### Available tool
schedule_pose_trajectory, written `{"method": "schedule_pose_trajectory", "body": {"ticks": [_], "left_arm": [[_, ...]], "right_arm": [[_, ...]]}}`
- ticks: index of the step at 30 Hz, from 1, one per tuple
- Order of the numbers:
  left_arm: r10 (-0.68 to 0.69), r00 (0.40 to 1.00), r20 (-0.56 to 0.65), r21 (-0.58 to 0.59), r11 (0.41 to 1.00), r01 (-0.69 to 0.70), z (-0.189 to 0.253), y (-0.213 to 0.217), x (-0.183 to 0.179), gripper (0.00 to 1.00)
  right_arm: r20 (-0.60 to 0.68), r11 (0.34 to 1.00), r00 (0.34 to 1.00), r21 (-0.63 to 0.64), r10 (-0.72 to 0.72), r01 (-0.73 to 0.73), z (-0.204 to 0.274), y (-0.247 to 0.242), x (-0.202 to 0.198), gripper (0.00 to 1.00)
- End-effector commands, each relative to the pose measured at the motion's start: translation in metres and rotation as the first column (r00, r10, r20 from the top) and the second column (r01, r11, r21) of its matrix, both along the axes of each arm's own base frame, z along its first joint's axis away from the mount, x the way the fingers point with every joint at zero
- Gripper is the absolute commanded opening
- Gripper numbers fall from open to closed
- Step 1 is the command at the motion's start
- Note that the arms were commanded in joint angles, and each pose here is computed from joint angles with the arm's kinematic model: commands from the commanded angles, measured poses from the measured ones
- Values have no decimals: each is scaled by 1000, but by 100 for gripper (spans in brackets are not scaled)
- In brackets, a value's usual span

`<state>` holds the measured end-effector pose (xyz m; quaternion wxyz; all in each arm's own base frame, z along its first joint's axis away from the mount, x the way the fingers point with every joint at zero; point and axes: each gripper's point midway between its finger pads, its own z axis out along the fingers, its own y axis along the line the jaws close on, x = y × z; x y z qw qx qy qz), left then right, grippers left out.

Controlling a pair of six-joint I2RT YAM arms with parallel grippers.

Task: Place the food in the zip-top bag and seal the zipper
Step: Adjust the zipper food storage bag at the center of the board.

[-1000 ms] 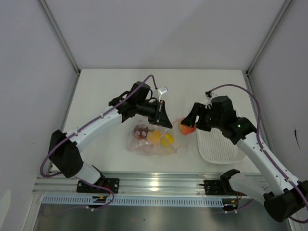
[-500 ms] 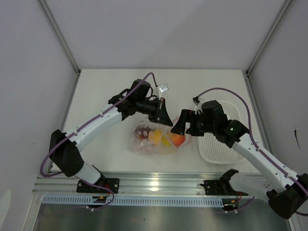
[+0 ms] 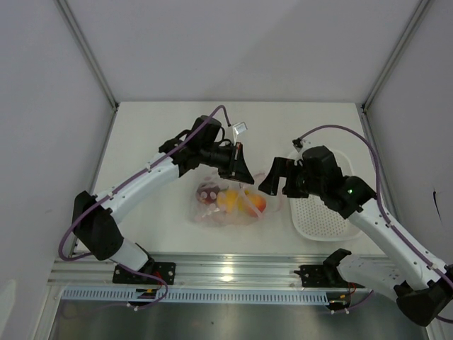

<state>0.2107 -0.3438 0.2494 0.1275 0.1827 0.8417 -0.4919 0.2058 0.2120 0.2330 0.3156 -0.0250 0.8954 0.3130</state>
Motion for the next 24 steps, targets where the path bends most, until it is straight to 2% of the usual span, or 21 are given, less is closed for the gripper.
{"method": "schedule_pose_trajectory", "body": {"ticks": [1, 3, 6, 9, 16, 21, 24], "left_arm": [[35, 998, 61, -53, 998, -32, 29, -7, 10, 1], [59, 997, 53, -54, 997, -56, 30, -9, 14, 1], [40, 998, 49, -83, 996, -36, 37, -14, 14, 1], [26, 998, 49, -85, 996, -22, 38, -13, 12, 1], [16, 998, 62, -77, 997, -11, 40, -7, 5, 0], [10, 998, 62, -84, 996, -4, 44, -5, 1, 1], [6, 998, 63, -96, 995, 0, 47, -6, 1, 1]], "right_arm": [[43, 999, 999, 24, 27, -28, 22, -6, -14, 99], [30, 996, 998, 58, 63, -65, 24, -1, -26, 99], [36, 1000, 999, 22, 2, -3, 16, -15, -27, 99], [36, 990, 994, -88, -105, 108, 1, -40, -13, 99], [-37, 970, 976, -127, -215, 209, -25, -68, 18, 97], [-84, 984, 982, -85, -166, 159, -41, -60, 24, 92], [-116, 990, 984, -54, -138, 132, -55, -51, 25, 84]]}}
